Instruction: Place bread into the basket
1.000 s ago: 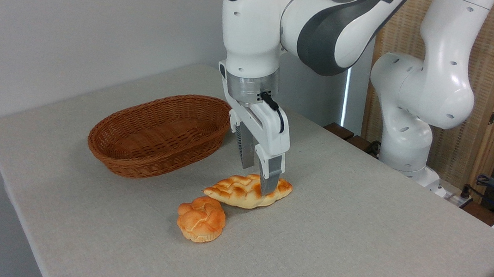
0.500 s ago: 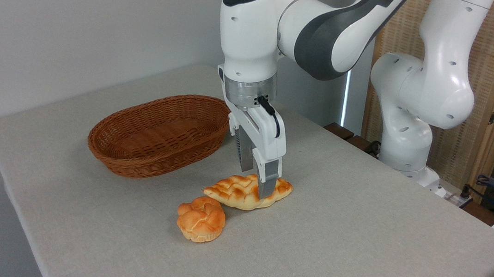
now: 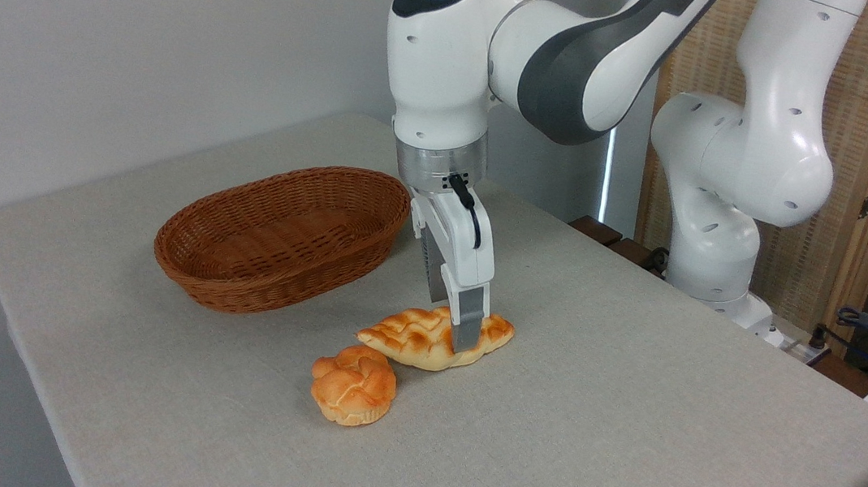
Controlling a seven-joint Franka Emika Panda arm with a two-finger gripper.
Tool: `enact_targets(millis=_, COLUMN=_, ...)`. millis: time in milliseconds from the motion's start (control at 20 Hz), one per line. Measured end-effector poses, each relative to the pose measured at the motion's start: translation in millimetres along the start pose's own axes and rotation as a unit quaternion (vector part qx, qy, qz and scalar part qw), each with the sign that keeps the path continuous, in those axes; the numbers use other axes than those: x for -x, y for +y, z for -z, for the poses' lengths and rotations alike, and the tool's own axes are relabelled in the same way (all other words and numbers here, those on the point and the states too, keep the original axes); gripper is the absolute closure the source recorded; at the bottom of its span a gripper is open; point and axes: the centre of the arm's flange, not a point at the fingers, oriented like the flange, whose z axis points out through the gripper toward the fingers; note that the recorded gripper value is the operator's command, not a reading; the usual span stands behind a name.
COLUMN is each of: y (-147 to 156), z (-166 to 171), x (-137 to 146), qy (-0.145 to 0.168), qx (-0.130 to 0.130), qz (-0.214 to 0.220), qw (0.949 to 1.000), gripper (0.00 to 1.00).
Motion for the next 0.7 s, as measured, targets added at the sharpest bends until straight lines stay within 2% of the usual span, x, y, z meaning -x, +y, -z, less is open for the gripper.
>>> enact_targets(millis=700, y=0, z=-13, x=8, qy=-0.004, qx=0.012, qz=0.005, qw=0.9999, gripper=0.00)
